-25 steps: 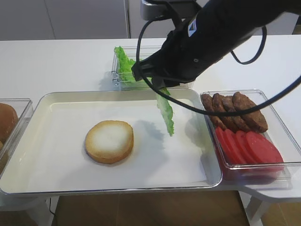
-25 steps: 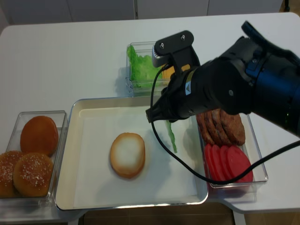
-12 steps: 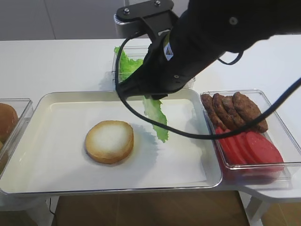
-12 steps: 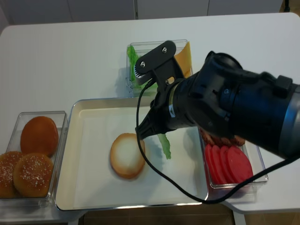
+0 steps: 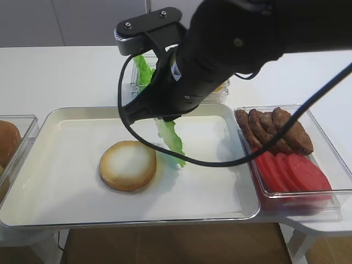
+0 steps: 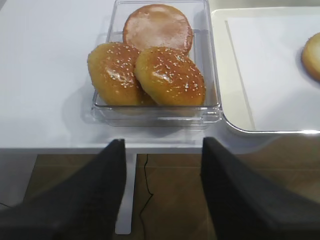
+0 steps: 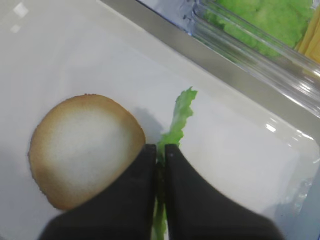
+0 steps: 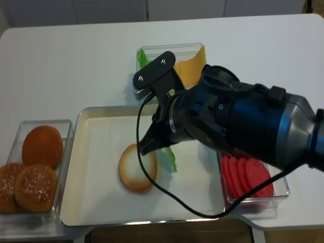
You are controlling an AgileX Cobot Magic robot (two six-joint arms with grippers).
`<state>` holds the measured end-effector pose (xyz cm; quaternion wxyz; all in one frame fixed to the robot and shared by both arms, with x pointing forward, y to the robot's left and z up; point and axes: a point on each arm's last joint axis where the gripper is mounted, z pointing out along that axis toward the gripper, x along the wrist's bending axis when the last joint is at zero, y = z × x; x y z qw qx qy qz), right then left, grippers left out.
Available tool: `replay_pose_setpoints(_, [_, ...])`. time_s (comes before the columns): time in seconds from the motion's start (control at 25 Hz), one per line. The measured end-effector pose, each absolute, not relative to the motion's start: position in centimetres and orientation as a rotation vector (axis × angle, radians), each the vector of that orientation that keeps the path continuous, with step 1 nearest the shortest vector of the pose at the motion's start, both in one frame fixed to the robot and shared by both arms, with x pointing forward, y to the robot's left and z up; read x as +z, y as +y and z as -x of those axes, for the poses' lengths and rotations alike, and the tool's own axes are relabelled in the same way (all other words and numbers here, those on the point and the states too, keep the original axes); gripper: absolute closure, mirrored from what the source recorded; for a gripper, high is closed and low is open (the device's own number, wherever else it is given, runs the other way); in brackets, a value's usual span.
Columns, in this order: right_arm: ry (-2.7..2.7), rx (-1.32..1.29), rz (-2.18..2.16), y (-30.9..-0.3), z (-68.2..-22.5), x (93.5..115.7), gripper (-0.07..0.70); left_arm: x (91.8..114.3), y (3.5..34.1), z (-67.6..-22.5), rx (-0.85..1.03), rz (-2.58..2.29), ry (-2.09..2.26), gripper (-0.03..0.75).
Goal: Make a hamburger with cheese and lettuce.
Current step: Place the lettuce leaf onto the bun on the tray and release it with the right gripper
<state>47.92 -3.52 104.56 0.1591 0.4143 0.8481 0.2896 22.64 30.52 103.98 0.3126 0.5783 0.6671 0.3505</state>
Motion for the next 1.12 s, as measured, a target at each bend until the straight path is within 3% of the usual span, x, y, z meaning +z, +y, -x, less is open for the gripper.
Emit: replay_pose_setpoints(1.12, [2.440,0.967,-1.167,-0.8,-47.7,103.2,0.601,104.0,30.5,-22.6,0.925,-1.526,1.760,0.354])
